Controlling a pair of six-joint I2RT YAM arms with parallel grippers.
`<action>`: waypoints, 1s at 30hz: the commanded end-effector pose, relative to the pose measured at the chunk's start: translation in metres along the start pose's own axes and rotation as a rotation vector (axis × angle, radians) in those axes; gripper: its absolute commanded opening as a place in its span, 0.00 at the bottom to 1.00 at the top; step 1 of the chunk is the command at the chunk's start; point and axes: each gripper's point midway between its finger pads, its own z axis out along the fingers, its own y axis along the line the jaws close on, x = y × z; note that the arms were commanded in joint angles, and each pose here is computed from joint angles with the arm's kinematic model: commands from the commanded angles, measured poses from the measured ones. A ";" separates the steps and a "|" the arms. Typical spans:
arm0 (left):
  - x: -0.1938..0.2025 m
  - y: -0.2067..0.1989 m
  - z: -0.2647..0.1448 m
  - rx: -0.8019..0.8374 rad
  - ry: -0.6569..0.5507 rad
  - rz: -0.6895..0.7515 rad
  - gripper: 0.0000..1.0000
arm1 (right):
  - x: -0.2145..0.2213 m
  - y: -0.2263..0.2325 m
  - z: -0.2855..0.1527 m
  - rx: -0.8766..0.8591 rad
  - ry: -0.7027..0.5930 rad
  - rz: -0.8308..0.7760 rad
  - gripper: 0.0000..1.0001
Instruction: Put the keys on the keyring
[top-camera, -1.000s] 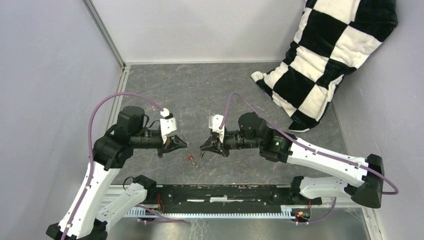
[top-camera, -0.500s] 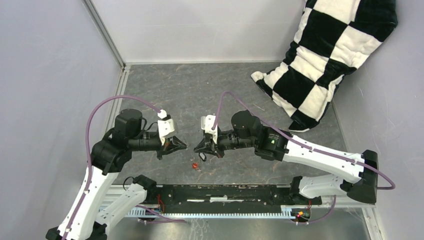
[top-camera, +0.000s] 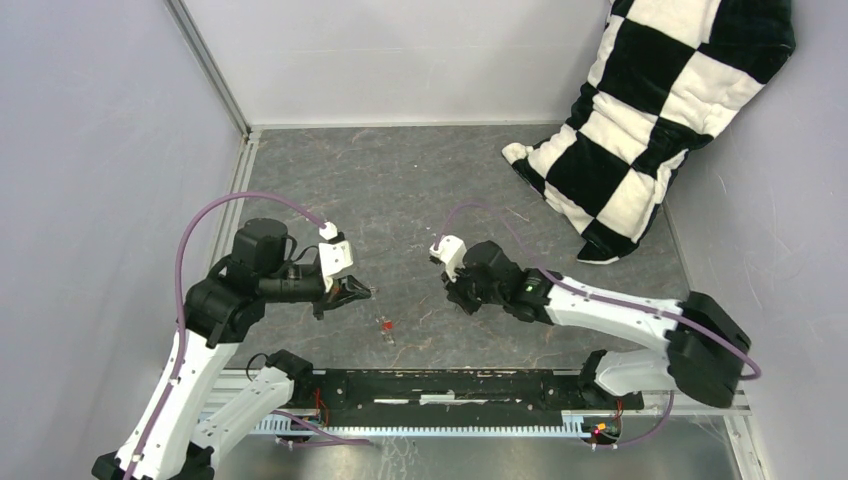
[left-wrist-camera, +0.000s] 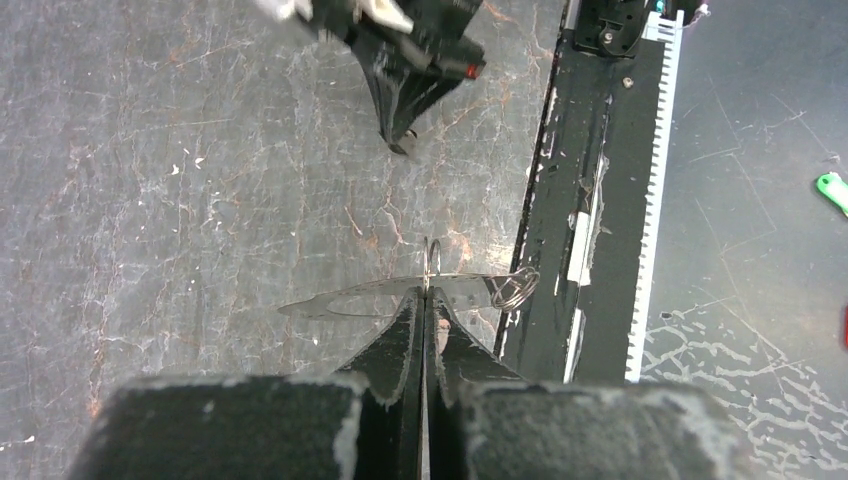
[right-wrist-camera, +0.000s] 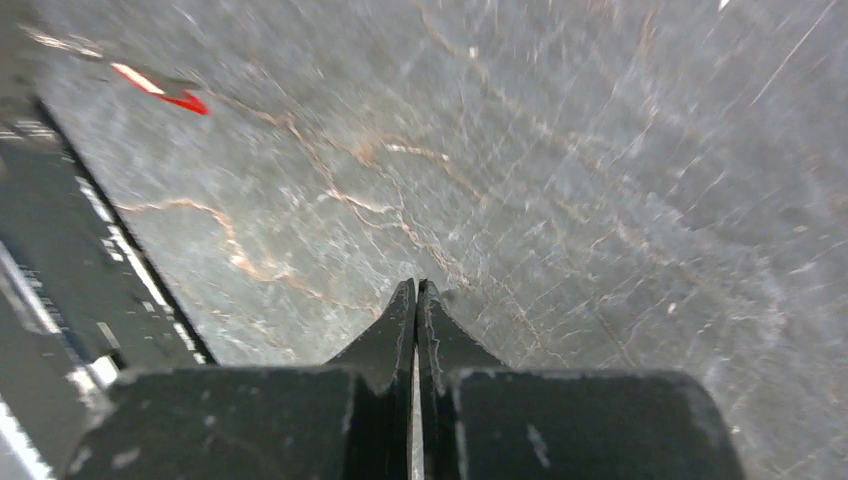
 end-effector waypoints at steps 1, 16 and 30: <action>-0.009 0.006 -0.004 -0.024 -0.014 0.072 0.02 | 0.009 -0.008 0.033 0.024 -0.013 0.039 0.02; -0.010 0.009 -0.005 -0.035 -0.004 0.093 0.02 | 0.023 -0.006 0.084 -0.032 0.005 0.039 0.23; -0.012 0.009 -0.007 -0.031 0.005 0.102 0.02 | 0.023 -0.007 0.057 -0.095 -0.010 0.090 0.52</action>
